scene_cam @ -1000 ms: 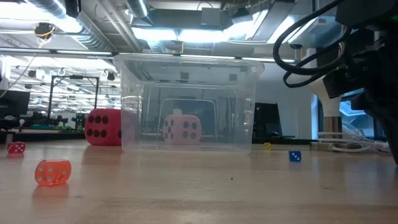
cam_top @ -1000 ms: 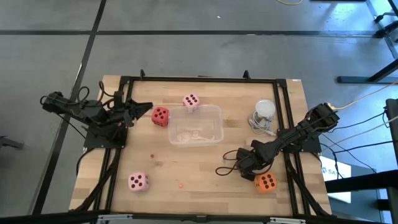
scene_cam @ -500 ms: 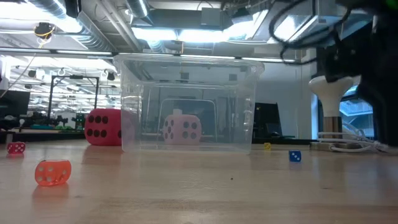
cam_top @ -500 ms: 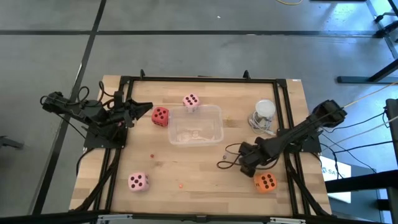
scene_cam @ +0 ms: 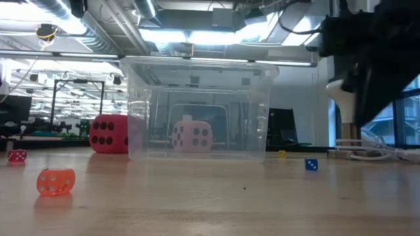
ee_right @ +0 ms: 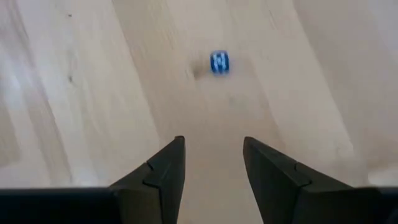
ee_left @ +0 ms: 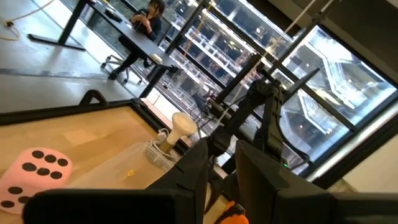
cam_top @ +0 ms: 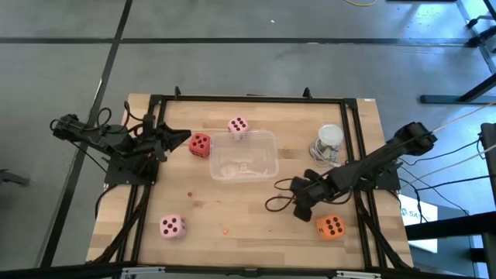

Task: Pick & Place Dice
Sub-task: Put the bottom small blue dice into the transparent bin

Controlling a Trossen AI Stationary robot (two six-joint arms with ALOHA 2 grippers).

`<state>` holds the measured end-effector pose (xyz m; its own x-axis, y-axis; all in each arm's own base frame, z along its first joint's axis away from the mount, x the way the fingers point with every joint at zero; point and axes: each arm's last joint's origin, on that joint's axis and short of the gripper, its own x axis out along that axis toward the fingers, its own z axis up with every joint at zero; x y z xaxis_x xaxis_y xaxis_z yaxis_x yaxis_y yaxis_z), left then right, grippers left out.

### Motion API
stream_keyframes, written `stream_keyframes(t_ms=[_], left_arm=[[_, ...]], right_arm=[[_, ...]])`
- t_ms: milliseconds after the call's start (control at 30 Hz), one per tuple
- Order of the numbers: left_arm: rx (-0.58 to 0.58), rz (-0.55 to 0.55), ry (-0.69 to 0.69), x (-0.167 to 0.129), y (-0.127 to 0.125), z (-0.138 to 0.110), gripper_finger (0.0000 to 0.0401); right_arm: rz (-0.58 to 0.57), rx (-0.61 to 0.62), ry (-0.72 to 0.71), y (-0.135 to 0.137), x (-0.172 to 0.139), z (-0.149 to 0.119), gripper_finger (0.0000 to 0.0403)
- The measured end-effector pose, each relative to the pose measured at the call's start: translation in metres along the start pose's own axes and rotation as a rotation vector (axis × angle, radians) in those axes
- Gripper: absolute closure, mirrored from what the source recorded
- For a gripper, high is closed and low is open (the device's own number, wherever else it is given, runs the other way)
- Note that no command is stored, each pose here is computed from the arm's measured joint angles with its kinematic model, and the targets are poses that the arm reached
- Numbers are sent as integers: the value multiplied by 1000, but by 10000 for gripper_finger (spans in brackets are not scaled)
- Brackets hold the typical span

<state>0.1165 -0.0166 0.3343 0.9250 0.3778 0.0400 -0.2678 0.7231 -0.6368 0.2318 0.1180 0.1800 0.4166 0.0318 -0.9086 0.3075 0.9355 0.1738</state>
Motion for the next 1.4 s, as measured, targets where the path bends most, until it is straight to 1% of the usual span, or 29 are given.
stream_keyframes(t_ms=[100, 167, 233, 300, 400, 533, 633, 833, 900, 1067, 1200, 1267, 1400], left_arm=[[2, -25, 21, 0, -1, -1, 324], [23, -37, 31, 0, -1, -1, 324], [50, -44, 37, 0, -1, -2, 324], [74, -45, 37, 1, -2, -2, 324], [100, -47, 44, 2, -2, -3, 324], [132, -87, 80, 2, -3, -5, 325], [146, -101, 94, 2, -3, -6, 325], [154, -111, 116, 2, -3, -7, 325], [155, -117, 121, 2, -3, -7, 325], [146, -137, 135, 2, -3, -8, 325], [146, -137, 135, 2, -3, -8, 325], [146, -137, 135, 2, -3, -8, 324], [146, -137, 135, 2, -3, -8, 324]], right_arm=[[-78, -43, -82, -1, 7, 4, 239], [-103, -79, -149, 1, 10, 8, 239], [-100, -129, -194, 5, 13, 11, 239], [-66, -139, -224, 9, 17, 15, 239], [-16, -139, -207, 13, 24, 17, 239], [-4, -138, -213, 15, 31, 18, 239], [-1, -140, -215, 17, 36, 18, 239], [-22, -157, -172, 16, 48, 14, 239], [-13, -160, -162, 17, 52, 14, 239], [-4, -173, -162, 17, 52, 15, 237], [-2, -169, -166, 17, 51, 15, 212], [-2, -162, -166, 17, 51, 15, 189], [-13, -171, -164, 16, 51, 15, 131]])
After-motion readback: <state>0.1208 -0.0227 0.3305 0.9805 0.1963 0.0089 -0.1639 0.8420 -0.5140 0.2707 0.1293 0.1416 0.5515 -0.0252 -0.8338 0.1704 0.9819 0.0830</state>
